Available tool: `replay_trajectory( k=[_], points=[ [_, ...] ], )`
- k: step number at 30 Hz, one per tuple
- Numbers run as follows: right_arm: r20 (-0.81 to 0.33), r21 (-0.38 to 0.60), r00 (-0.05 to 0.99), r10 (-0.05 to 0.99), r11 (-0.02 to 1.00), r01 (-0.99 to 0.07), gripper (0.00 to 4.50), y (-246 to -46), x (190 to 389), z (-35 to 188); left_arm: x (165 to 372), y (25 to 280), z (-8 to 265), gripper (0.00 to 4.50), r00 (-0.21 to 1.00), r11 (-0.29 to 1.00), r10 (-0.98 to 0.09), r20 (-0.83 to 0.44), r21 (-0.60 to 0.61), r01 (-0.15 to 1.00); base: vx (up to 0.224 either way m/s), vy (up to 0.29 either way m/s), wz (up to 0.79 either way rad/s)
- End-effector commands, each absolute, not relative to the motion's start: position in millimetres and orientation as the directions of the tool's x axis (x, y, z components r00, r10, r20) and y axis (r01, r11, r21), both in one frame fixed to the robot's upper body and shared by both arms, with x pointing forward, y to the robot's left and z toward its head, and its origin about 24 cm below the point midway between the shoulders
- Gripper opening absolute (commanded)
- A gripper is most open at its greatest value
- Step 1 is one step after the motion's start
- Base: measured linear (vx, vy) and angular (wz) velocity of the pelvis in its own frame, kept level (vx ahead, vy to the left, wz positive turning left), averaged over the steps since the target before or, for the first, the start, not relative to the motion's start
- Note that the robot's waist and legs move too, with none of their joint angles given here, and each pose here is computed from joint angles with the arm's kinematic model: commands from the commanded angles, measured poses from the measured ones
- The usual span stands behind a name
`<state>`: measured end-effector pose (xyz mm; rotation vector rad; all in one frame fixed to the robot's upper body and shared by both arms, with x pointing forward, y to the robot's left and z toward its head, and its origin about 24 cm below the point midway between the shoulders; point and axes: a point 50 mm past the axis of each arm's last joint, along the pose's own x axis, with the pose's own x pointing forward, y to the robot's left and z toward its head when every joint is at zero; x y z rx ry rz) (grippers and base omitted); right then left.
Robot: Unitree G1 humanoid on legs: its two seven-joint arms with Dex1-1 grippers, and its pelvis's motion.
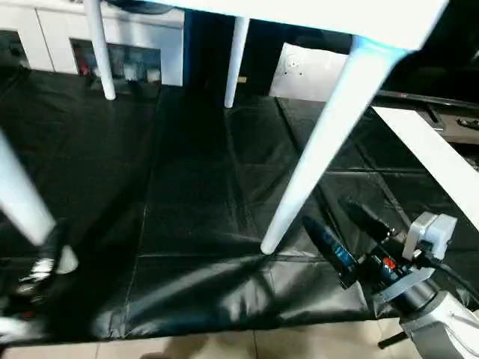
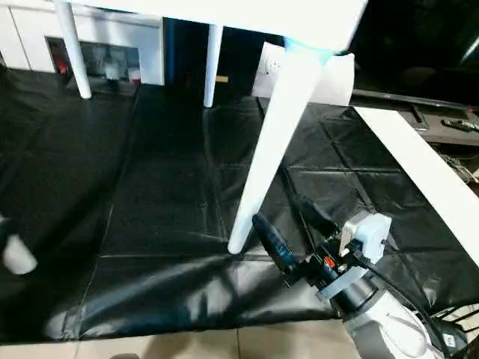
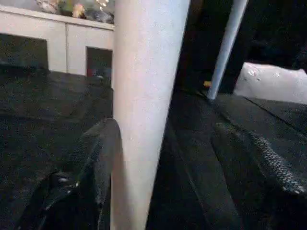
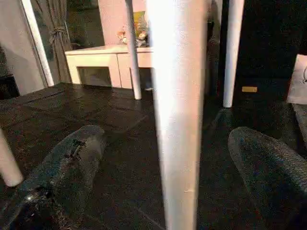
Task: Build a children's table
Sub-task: Flip table
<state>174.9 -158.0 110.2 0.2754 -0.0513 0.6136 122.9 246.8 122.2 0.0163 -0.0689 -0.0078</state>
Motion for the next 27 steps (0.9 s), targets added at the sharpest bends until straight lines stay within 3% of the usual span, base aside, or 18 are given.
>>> replay_trajectory(
  k=[1, 6, 27],
  points=[
    [0.092, 0.227, 0.827, 0.555, 0.797, -0.560, 4.50, -156.5, 173.8, 108, 129, 235, 123, 3.46, 0.996, 0.998, -0.063, 0.068, 0.009, 0.063, 0.000, 0.000, 0.00],
    [0.069, 0.232, 0.827, 0.558, 0.797, -0.557, 4.50, -153.6, 173.8, 104, 127, 228, 122, 3.46, 0.993, 0.994, -0.109, 0.053, 0.032, 0.107, 0.000, 0.000, 0.00],
    [0.011, 0.239, 0.811, 0.585, 0.786, -0.570, 4.50, -143.2, 175.3, 93, 121, 228, 116, 3.46, 0.994, 0.992, -0.110, -0.002, 0.060, 0.110, -0.011, -0.015, 0.00]
  ],
)
